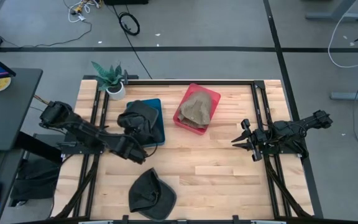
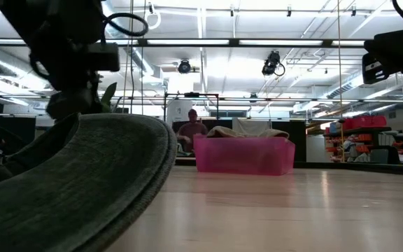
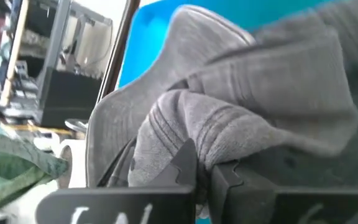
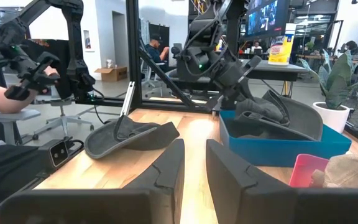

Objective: Pick & Place hat
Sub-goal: Put the top black cap into the blue bin, then put the black cap into the blue bin

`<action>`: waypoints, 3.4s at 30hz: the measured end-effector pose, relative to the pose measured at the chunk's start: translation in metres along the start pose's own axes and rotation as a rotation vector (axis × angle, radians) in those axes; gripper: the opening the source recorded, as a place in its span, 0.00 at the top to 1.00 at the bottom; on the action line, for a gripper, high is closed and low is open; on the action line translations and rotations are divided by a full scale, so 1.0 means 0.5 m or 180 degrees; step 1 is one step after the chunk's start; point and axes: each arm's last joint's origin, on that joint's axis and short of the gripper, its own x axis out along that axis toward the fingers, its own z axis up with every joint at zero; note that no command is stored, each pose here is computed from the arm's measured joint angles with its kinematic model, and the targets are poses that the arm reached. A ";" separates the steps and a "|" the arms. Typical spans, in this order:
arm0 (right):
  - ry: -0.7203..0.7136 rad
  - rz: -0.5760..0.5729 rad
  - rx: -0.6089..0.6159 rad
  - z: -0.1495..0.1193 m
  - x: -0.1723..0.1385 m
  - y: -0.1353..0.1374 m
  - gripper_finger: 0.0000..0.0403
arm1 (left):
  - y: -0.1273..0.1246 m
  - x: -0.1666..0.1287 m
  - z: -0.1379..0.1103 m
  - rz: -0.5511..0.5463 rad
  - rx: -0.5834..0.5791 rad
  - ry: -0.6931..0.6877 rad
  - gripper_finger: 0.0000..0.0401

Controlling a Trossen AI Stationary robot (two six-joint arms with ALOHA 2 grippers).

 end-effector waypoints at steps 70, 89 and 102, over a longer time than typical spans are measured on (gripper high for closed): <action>0.0000 -0.0001 0.0000 0.000 0.000 0.000 0.82 | -0.030 -0.231 0.101 -0.1993 -0.0066 -0.0475 0.49; -0.0001 0.0001 0.0000 0.000 0.000 0.000 0.82 | -0.161 -0.239 0.135 -0.2865 0.0906 -0.1168 0.49; -0.0001 0.0002 -0.0001 0.000 0.000 0.000 0.82 | -0.204 -0.172 0.154 -0.3073 0.0893 -0.0805 0.49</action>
